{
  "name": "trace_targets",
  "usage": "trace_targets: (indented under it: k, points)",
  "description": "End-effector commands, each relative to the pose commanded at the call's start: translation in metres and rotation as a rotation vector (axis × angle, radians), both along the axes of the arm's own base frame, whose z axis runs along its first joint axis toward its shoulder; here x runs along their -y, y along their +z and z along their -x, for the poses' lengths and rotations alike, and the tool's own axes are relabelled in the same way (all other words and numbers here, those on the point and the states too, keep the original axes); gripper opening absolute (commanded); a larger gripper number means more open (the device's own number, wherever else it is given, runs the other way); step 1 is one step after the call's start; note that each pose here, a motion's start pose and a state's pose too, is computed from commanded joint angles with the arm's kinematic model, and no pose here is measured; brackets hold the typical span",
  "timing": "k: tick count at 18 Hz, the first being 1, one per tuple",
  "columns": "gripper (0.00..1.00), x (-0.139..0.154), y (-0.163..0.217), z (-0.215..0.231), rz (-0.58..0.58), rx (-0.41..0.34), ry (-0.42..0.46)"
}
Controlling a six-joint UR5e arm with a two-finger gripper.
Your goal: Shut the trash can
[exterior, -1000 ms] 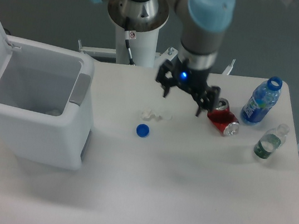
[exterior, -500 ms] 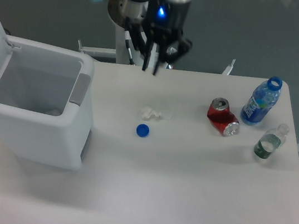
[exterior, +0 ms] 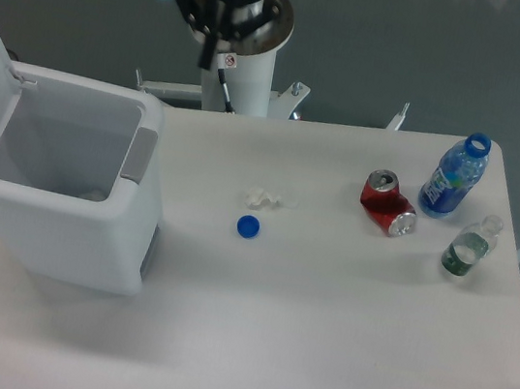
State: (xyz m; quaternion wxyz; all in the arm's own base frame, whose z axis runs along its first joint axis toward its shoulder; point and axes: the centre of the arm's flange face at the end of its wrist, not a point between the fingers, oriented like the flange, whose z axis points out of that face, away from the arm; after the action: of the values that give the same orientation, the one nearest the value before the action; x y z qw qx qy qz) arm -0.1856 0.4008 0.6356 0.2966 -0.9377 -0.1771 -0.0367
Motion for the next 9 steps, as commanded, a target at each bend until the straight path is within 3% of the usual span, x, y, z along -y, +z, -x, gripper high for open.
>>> trace_targets:
  k: [4,9]
  points:
    - [0.04,-0.007,0.014,-0.022,-0.053,0.011,0.023]
    - [0.04,-0.016,0.031,-0.055,-0.099,0.019,-0.018]
